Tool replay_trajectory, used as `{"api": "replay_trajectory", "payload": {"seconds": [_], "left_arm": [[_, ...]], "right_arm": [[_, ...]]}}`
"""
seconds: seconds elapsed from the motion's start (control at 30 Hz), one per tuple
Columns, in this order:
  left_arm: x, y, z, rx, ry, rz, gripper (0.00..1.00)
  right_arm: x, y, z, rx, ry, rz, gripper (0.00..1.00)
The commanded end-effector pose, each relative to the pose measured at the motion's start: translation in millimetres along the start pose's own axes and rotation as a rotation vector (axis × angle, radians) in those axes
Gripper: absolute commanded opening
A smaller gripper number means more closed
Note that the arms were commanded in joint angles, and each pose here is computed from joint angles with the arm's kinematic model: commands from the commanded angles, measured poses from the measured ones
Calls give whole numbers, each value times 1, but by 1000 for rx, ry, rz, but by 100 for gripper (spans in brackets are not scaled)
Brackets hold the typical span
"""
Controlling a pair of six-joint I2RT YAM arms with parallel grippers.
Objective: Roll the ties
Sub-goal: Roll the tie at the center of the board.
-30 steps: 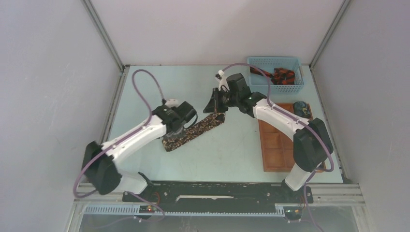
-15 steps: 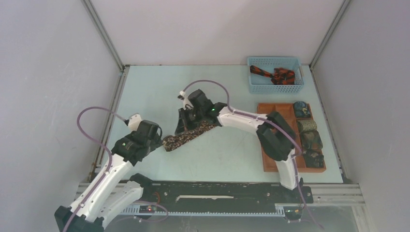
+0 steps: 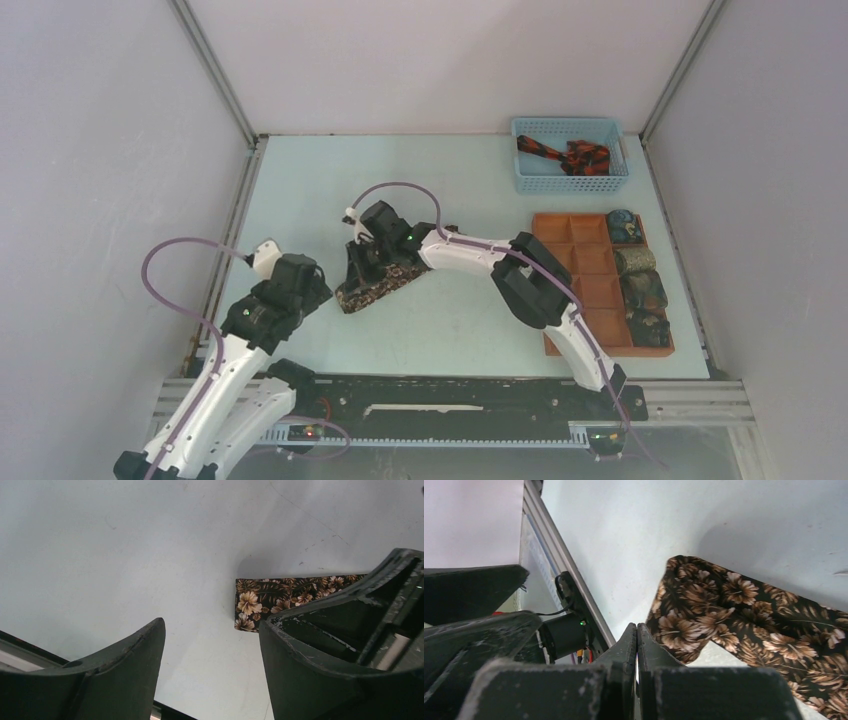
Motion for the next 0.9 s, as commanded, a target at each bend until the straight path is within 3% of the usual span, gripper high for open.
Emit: {"api": "replay_trajectory", "payload": {"seconds": [0.0, 0.6, 0.87], "left_arm": [[-7, 0, 8, -28, 33, -29, 75], [-38, -12, -4, 6, -10, -213, 79], [-59, -31, -24, 86, -27, -300, 79]], "right_arm": [[-3, -4, 6, -1, 5, 0, 0], [-41, 11, 11, -10, -25, -38, 0], [-49, 16, 13, -17, -37, -34, 0]]}}
Point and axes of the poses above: each gripper's point midway between its finger pads, its own y axis back along the fingers, its own x axis along the line the jaws close on, z = x × y, the point moved 3 cm from there along y, back along the fingers, and after that the axes turned 13 degrees about -y, right-handed, at the moved point
